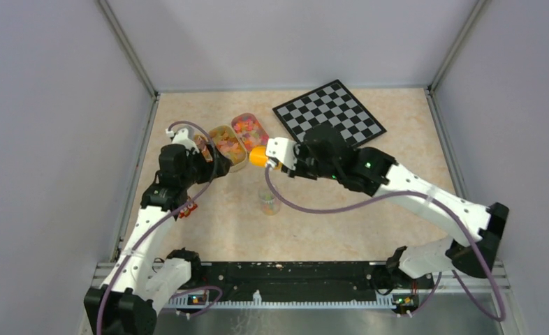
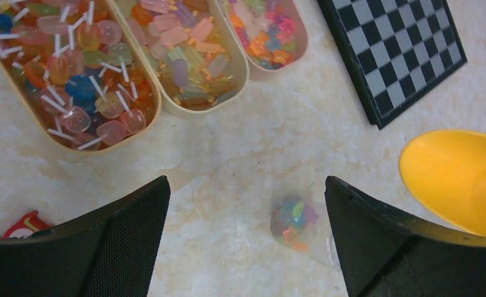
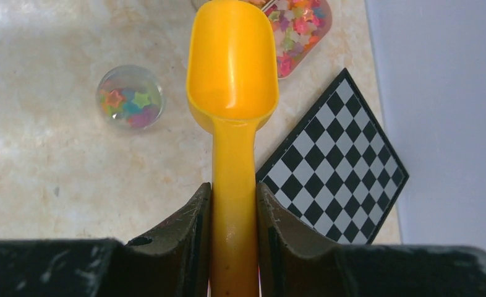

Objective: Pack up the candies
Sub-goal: Scoop the fake candies from the storage box.

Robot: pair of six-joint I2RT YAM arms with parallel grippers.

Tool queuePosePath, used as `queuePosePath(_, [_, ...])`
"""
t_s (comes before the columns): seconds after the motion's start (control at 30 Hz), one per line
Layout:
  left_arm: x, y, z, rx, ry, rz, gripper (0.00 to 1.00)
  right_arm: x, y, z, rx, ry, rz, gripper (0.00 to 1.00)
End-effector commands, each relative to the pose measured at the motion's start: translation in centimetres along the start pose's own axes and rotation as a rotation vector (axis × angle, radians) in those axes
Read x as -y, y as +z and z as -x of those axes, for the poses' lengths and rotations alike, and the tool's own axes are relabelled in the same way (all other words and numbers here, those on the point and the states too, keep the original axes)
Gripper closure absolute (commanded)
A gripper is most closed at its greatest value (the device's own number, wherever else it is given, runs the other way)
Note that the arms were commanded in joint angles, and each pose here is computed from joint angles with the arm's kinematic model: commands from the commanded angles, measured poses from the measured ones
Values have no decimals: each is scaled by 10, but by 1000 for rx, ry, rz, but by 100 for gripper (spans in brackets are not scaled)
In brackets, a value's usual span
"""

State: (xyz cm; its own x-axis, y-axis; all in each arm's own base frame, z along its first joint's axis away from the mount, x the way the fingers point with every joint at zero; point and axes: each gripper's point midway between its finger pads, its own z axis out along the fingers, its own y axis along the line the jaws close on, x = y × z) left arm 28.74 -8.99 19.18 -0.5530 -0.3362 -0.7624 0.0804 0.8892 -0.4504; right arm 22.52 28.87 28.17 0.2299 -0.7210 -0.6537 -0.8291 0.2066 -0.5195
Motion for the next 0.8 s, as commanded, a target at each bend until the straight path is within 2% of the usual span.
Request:
queuePosePath(0.0, [-20,2,48,172,-209,180,1,56,21,29,38,194,-126,100])
queuePosePath(0.1, [-47,-5,63,260,-311,329,1,72,47,20,-13,369,-89,100])
queuePosePath(0.23, [-48,-2,96,348,-296,342,1,92,74,13,-112,472,-108,100])
queuePosePath(0.4, [-31,34,115,288,-306,245,6,105,108,3,-225,507,-140,100])
queuePosePath(0.5, [-19,62,117,226,-299,140,12,110,121,0,-279,511,-144,100])
queuePosePath(0.63, [-25,97,135,229,-285,75,22,102,138,-1,-295,526,-95,100])
queuePosePath(0.77, [-44,137,151,181,-313,55,25,91,151,-13,-328,533,-55,100])
